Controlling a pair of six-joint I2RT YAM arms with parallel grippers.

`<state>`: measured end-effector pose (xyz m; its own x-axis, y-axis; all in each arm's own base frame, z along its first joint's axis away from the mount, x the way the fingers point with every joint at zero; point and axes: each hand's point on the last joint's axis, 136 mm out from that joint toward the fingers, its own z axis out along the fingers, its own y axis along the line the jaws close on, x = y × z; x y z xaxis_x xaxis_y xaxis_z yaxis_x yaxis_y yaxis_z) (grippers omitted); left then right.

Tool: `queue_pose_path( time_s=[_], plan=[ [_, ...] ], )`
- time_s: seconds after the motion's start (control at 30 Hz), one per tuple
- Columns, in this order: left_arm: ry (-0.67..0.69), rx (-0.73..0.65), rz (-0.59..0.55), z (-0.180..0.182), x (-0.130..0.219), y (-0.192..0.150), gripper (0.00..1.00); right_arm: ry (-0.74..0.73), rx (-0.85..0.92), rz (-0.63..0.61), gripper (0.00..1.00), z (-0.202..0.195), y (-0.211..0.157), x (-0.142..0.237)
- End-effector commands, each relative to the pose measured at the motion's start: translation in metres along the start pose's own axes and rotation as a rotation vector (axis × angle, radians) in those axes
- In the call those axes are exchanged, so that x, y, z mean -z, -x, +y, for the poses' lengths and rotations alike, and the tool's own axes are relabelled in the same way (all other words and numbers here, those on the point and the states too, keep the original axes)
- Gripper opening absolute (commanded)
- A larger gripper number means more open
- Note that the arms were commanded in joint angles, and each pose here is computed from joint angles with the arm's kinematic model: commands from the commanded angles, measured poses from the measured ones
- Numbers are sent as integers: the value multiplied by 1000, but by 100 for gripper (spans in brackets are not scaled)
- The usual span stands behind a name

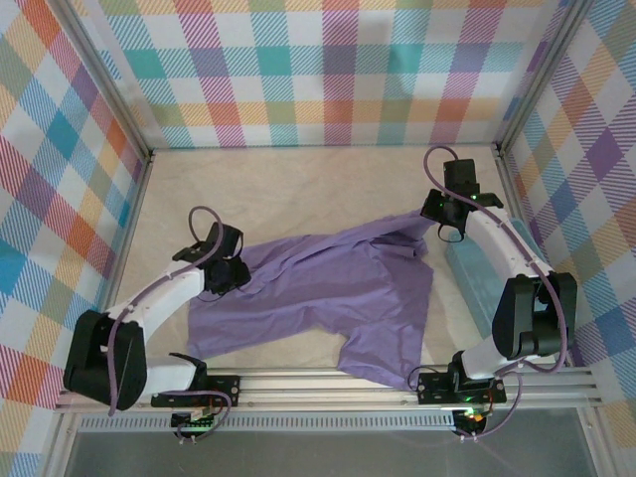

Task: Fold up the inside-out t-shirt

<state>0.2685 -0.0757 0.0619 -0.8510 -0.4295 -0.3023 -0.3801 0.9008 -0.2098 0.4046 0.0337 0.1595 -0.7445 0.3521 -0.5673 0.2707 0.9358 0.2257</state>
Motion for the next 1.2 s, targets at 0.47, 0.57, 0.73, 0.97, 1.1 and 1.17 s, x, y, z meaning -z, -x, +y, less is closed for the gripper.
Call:
queue_pose_path(
  time_s=[0.47, 0.57, 0.73, 0.97, 1.1, 1.17],
  plan=[
    [126, -44, 100, 22, -33, -16, 45, 2, 2, 0, 0, 0, 3, 0],
    [152, -23, 79, 31, -22, -16, 44, 1, 2, 1, 0, 0, 3, -1],
    [228, 106, 28, 64, -6, -22, 34, -23, 0, 1, 0, -5, 3, -1],
    [133, 155, 2, 60, 3, -16, 32, -7, -3, -7, 0, -3, 4, 2],
    [-12, 72, -67, 17, 26, 8, 44, 19, -4, -9, 0, 1, 4, 3],
    [-14, 23, -79, 1, 31, 16, 51, 18, -3, -5, 0, 1, 3, 2]
  ],
)
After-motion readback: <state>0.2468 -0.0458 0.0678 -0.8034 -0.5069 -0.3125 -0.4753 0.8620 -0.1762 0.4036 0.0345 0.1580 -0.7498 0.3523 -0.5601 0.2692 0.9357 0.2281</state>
